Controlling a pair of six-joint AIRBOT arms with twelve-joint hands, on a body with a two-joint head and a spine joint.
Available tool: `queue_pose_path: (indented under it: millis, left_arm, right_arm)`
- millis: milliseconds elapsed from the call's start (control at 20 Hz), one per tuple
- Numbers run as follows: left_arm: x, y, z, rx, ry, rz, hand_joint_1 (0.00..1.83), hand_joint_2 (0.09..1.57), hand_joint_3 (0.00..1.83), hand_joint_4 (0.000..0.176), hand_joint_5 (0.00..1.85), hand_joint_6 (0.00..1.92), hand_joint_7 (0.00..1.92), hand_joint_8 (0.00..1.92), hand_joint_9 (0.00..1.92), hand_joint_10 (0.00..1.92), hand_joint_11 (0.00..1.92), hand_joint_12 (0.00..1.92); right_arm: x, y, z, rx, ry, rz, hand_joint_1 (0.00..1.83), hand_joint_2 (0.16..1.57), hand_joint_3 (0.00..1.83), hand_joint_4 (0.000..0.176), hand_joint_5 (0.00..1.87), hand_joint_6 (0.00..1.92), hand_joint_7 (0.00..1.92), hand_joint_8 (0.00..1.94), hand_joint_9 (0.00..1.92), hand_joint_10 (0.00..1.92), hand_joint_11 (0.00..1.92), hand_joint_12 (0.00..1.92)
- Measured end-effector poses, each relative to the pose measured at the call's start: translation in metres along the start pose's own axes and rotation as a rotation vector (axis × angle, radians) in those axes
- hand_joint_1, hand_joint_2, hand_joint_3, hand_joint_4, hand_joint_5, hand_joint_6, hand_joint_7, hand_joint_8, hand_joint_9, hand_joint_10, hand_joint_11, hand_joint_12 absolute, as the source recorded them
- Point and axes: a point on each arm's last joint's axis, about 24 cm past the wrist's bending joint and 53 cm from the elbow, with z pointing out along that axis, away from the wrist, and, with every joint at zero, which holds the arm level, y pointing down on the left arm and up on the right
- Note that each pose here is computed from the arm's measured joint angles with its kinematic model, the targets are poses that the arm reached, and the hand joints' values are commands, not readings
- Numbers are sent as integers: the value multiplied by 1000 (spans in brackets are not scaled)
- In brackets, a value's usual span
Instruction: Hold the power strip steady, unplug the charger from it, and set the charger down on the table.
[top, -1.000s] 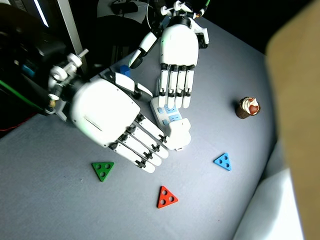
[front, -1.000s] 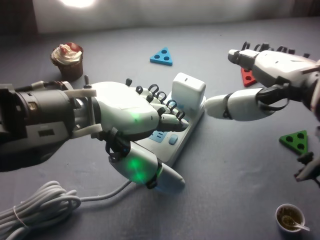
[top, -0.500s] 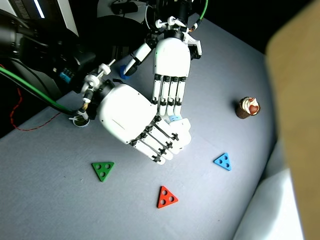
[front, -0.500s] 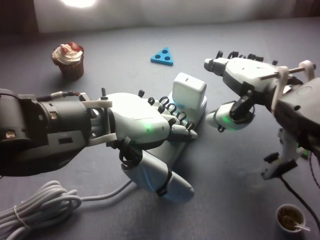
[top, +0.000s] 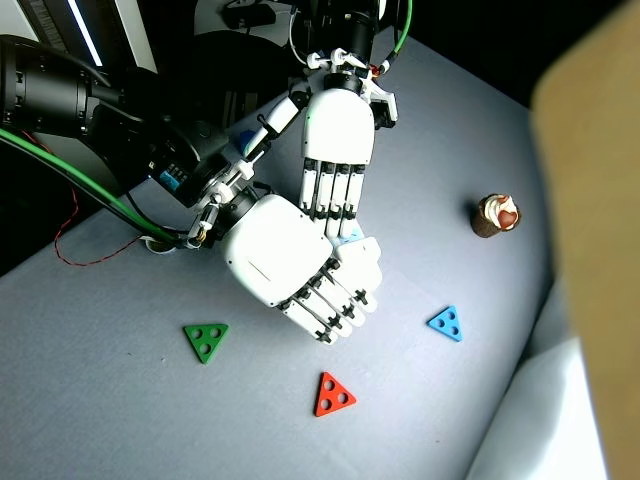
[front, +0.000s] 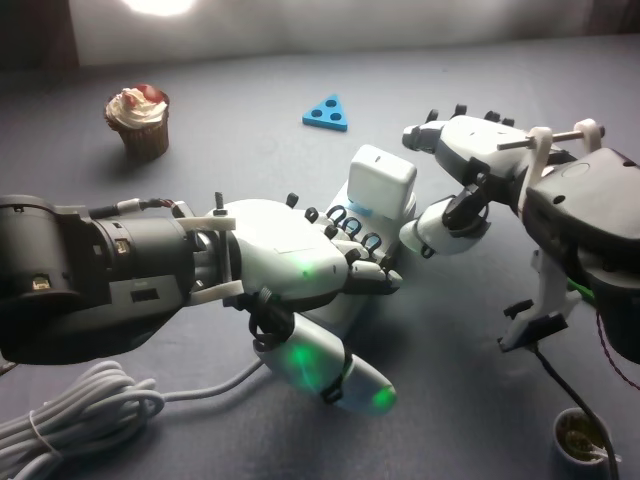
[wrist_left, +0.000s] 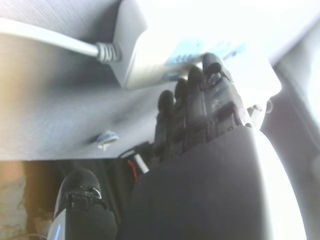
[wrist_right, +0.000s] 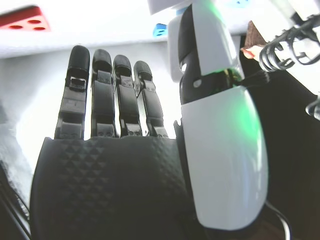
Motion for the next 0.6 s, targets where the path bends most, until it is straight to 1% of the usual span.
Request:
queue_pose_path:
  millis: [100, 200, 300, 450, 550, 600]
  left_arm:
    - [0, -1, 1, 3, -1, -3, 0, 1000, 2, 0, 136, 0, 135, 0, 112, 0, 83, 82]
    - [1, 0, 1, 2, 0, -4, 0, 1000, 2, 0, 141, 3, 142, 4, 120, 4, 96, 87]
    - [2, 0, 1, 2, 3, -5, 0, 997, 0, 0, 149, 6, 151, 6, 125, 6, 104, 88]
    - [3, 0, 1, 5, 3, -12, 0, 994, 0, 0, 137, 2, 130, 1, 110, 2, 90, 80]
    - [5, 0, 1, 5, 5, -14, 0, 997, 0, 0, 145, 5, 142, 6, 121, 7, 103, 84]
    - [5, 1, 1, 5, 5, -17, 0, 999, 1, 0, 147, 5, 148, 8, 127, 9, 108, 86]
  right_arm:
    - [2, 1, 0, -2, 2, 0, 1196, 1029, 0, 0, 278, 1, 269, 1, 287, 2, 31, 688]
    - [6, 2, 3, -3, 10, 1, 1190, 1036, 3, 0, 275, 1, 265, 0, 291, 3, 37, 690]
    - [10, 5, 10, -4, 12, 11, 1166, 1047, 6, 0, 274, 0, 264, 0, 287, 1, 23, 679]
    - [9, 20, 19, -27, -4, 19, 1155, 1051, 6, 0, 275, 1, 270, 2, 297, 4, 44, 686]
    - [10, 26, 21, -38, -5, 25, 1154, 1055, 6, 0, 273, 0, 259, 0, 294, 2, 38, 685]
    - [10, 27, 22, -38, -7, 29, 1184, 1043, 0, 0, 280, 3, 271, 5, 302, 5, 40, 690]
